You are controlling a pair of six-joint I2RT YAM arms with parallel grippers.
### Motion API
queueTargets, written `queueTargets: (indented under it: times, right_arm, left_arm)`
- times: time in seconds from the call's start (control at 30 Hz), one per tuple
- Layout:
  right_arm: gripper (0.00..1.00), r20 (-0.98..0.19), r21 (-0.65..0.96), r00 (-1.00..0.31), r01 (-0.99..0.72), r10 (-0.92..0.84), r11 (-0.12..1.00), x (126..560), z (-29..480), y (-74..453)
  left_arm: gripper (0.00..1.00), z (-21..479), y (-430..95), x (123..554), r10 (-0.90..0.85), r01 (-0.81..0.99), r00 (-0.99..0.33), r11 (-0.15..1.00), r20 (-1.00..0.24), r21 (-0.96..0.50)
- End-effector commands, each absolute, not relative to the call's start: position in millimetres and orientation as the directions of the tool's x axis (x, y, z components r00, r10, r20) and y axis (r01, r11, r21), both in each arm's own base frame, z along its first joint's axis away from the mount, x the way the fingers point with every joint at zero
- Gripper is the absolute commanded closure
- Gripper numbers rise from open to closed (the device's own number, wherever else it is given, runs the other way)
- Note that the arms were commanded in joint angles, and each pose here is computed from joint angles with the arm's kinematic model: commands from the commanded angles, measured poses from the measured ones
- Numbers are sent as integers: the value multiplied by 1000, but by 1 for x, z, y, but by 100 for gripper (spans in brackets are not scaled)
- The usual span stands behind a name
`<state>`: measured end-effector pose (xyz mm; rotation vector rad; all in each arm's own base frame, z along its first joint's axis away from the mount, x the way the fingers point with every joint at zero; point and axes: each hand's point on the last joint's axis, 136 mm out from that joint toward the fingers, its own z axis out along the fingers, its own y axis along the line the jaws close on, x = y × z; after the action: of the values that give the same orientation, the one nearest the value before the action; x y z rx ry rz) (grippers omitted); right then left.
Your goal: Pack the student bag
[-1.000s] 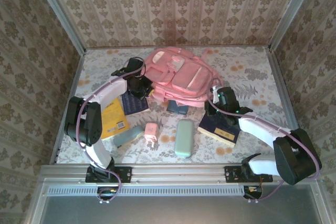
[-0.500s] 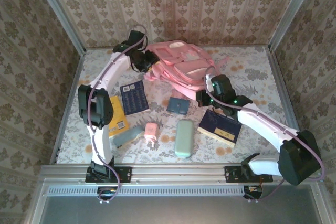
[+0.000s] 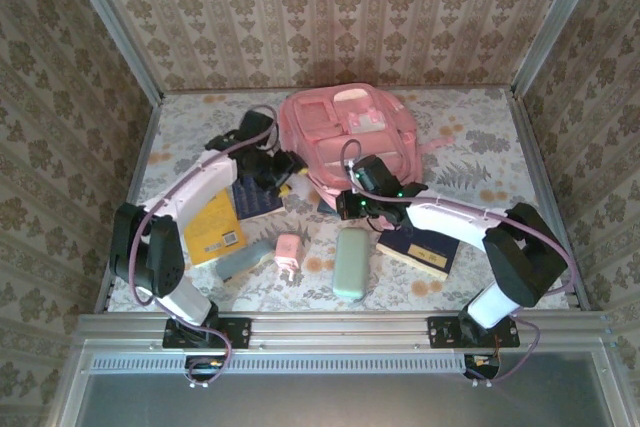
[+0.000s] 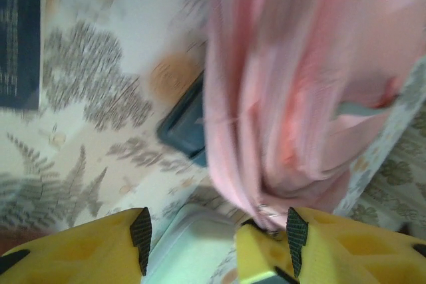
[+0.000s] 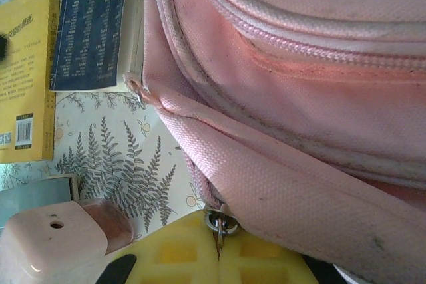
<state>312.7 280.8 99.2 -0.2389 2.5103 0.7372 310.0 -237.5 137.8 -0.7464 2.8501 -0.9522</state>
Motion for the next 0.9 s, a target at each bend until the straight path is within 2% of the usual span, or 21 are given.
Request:
queueTargets:
  times: [0.0, 0.17, 0.57, 0.63, 0.77, 0.8, 0.87]
  right_arm:
    - [100, -597, 511, -801, -343, 38, 788, 332, 135, 304]
    - [100, -596, 506, -803, -349, 27, 789, 329, 131, 307]
    - [100, -575, 503, -818, -338, 16, 796, 328, 117, 308]
    - [100, -570, 496, -822, -333, 11, 802, 328, 114, 307]
    - [100, -569, 441, -822, -326, -21, 836, 327, 107, 297]
    - [100, -564, 421, -825, -321, -32, 848, 326, 103, 293]
    - [100, -566, 368, -822, -314, -57, 875, 326, 100, 284]
  left_arm:
    - [41, 141, -253, 307, -478, -461, -865, 636, 153, -619]
    - [44, 132, -272, 312, -466, -464, -867, 621, 178, -632]
    - [59, 107, -305, 319, -438, -468, -872, 616, 219, -634]
    - [67, 103, -303, 322, -447, -474, -868, 618, 216, -627]
    - [97, 105, -299, 332, -461, -476, -864, 618, 201, -626]
    - [100, 107, -297, 334, -464, -474, -864, 620, 195, -625]
    - [100, 111, -292, 338, -471, -471, -864, 627, 179, -621]
